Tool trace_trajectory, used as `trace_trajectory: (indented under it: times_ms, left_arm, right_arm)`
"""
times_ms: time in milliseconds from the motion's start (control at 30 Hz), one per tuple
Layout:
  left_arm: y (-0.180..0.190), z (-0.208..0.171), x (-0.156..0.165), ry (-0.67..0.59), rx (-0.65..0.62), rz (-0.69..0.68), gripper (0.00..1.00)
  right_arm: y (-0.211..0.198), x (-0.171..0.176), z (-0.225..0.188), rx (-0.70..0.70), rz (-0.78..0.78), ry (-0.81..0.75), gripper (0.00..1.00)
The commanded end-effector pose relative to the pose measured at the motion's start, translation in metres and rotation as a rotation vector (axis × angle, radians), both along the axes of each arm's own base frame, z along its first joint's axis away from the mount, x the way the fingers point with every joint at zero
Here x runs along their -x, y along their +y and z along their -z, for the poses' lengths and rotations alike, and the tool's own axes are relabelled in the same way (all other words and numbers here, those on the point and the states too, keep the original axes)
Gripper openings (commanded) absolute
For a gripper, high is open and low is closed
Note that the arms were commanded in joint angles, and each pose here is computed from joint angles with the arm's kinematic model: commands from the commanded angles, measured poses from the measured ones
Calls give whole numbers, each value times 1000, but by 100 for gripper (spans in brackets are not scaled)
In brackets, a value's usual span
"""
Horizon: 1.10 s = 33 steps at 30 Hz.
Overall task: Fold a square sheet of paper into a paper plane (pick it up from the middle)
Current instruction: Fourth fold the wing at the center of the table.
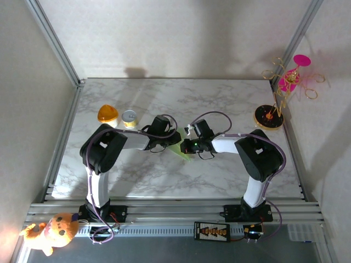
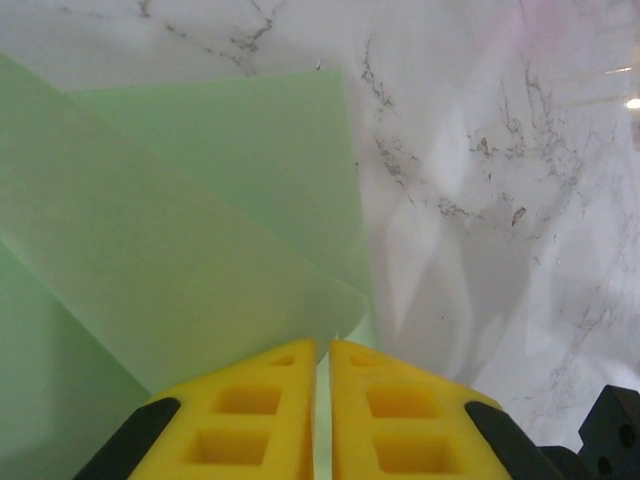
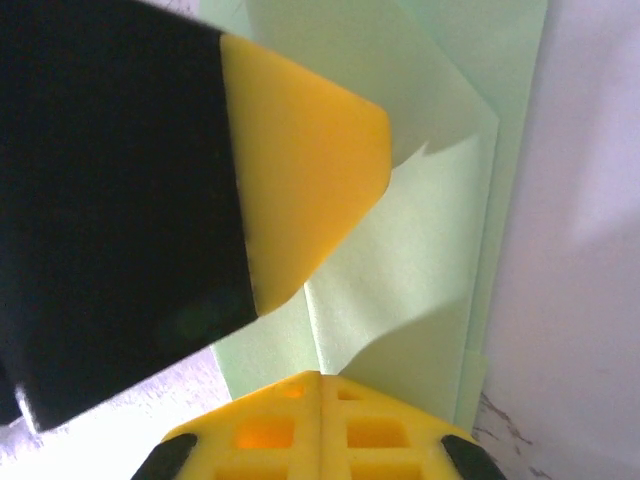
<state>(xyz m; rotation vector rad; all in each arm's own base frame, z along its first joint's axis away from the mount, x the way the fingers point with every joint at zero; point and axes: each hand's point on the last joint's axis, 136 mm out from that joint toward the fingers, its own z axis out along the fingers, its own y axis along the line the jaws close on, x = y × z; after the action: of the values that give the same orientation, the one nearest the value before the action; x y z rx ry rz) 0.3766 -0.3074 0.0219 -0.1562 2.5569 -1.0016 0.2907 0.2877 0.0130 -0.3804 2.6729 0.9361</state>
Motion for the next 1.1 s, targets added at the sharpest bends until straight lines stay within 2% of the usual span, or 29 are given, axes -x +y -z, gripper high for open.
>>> trace_trajectory:
  times_ms: [0,233,633,733,833,967,1067]
  left_arm:
    - [33,20,-22,-2,-100,-42,14]
    - [66,24,-57,-6,-105,-90,15]
    - [104,22,-99,-53,-160,-141,16]
    - [106,2,-111,-85,-155,-153,16]
    - [102,-37,-114,-141,-105,-168,17]
    - [90,-78,-99,-191,-27,-176,19]
    - [75,-90,-81,-197,12,-168,21]
  right_arm:
    - [-66,65,75,296,21,254,2]
    - [-78,78,86,327,31,284,2]
    - [-77,76,84,313,44,279,2]
    - [-74,73,83,298,46,273,2]
    - [-67,64,78,279,48,254,2]
    - [-49,40,65,230,54,204,2]
    - [-36,25,57,189,55,181,2]
